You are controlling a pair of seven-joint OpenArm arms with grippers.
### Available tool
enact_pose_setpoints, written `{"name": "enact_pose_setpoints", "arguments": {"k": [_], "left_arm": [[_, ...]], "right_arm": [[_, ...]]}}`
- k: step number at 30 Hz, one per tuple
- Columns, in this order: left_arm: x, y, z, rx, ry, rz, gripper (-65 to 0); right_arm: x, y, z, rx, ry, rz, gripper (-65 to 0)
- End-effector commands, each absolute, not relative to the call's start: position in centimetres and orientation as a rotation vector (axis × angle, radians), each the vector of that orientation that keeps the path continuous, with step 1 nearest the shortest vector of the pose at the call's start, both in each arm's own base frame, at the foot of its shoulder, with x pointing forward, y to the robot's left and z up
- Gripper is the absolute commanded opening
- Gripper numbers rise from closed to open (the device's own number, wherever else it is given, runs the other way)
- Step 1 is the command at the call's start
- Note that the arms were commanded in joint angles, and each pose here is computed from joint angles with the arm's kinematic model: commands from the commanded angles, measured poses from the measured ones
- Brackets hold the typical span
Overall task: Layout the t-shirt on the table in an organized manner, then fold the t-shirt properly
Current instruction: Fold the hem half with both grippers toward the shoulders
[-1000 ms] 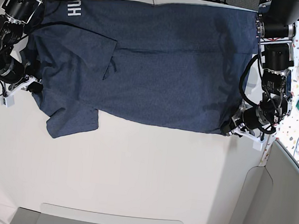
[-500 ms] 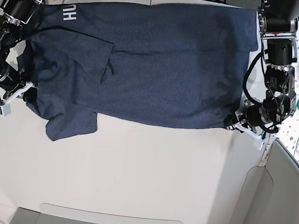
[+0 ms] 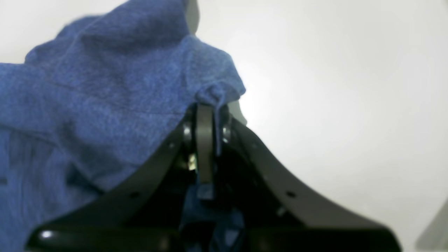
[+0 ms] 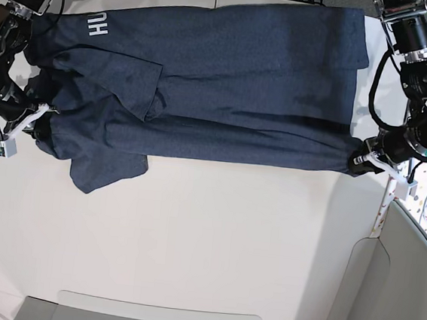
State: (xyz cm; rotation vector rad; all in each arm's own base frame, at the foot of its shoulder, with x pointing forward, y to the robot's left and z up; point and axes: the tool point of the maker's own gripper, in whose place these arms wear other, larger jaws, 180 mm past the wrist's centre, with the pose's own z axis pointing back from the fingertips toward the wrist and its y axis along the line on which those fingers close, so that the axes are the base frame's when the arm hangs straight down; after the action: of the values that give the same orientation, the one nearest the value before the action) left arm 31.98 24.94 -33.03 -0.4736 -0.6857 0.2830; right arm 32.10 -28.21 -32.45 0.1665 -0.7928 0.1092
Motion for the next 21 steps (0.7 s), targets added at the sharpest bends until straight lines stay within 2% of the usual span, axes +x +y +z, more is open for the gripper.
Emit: {"name": "enact_pose_setpoints", "arguments": {"k": [1, 11, 21], "left_arm": [[32.1, 25.9, -31.5, -0.445, -0.731, 0.265, -65.0], [26.7, 25.4, -33.4, -0.381, -0.655, 0.228, -65.0], [23.7, 25.2, -35.7, -0.372, -0.568, 0.238, -65.0]], "right_arm": [[32.7, -28.9, -30.8, 0.142, -0.843, 0.126, -65.0], [29.3, -29.1, -33.7, 0.132, -0.744, 0.127, -65.0], [27.1, -32.3, -35.7, -0.055, -0.606, 0.164, -65.0]]}}
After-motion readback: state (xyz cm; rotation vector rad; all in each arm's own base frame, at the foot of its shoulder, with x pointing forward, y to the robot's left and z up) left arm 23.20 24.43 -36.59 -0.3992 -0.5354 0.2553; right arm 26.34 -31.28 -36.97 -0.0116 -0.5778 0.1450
